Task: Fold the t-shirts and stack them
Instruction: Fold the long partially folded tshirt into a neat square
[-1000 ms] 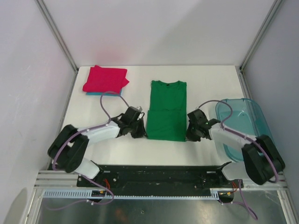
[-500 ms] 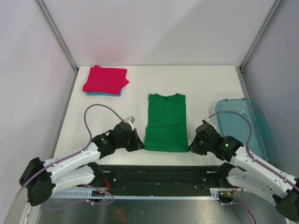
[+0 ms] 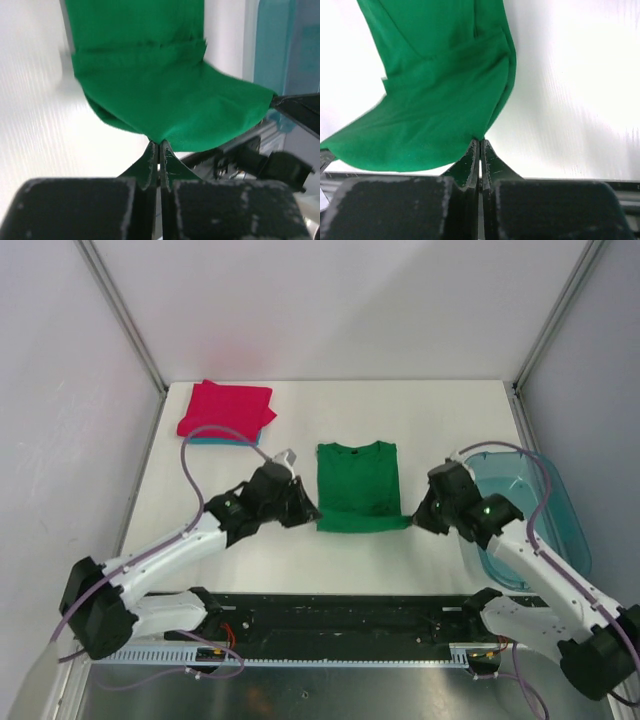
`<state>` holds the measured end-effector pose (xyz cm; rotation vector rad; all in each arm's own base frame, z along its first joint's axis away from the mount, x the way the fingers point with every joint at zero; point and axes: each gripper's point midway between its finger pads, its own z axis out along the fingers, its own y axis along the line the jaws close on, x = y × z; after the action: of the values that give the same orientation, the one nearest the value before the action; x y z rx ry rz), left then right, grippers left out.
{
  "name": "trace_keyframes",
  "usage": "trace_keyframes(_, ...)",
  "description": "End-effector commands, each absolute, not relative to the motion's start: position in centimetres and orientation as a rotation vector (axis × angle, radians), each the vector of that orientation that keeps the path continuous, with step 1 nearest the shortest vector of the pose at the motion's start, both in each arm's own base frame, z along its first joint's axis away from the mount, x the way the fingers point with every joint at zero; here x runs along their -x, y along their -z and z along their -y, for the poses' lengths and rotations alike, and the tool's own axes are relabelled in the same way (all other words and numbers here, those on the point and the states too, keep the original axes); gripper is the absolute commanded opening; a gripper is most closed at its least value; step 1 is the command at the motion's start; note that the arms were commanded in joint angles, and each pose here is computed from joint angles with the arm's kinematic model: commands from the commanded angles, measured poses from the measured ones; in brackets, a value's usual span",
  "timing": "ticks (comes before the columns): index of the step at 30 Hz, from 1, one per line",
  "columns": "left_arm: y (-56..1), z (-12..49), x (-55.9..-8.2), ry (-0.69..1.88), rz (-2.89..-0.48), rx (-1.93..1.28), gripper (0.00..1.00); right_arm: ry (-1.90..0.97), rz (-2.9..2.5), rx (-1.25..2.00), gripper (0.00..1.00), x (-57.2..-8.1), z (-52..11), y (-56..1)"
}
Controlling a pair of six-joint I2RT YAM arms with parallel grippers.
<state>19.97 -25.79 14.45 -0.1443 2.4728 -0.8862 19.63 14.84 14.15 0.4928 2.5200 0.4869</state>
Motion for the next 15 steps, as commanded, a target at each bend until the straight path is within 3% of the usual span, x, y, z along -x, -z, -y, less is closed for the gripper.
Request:
trace_keyframes(1,-17.5,26.0,-25.7,0.823,-2.380,0.133,0.00,-0.515,-2.430,-0.422,0.00,-25.2,-14.6,-16.9)
trace_keyframes(9,-17.5,26.5,-36.6,0.743,-2.380,0.171,0.00,-0.542,-2.391,-0.439,0.00,-37.0,-14.3,-15.7)
trace_keyframes(15,-13.8,26.9,-42.7,0.731,-2.441,0.204,0.00,-0.582,-2.352,-0.470,0.00,-44.6,-14.3,-14.5)
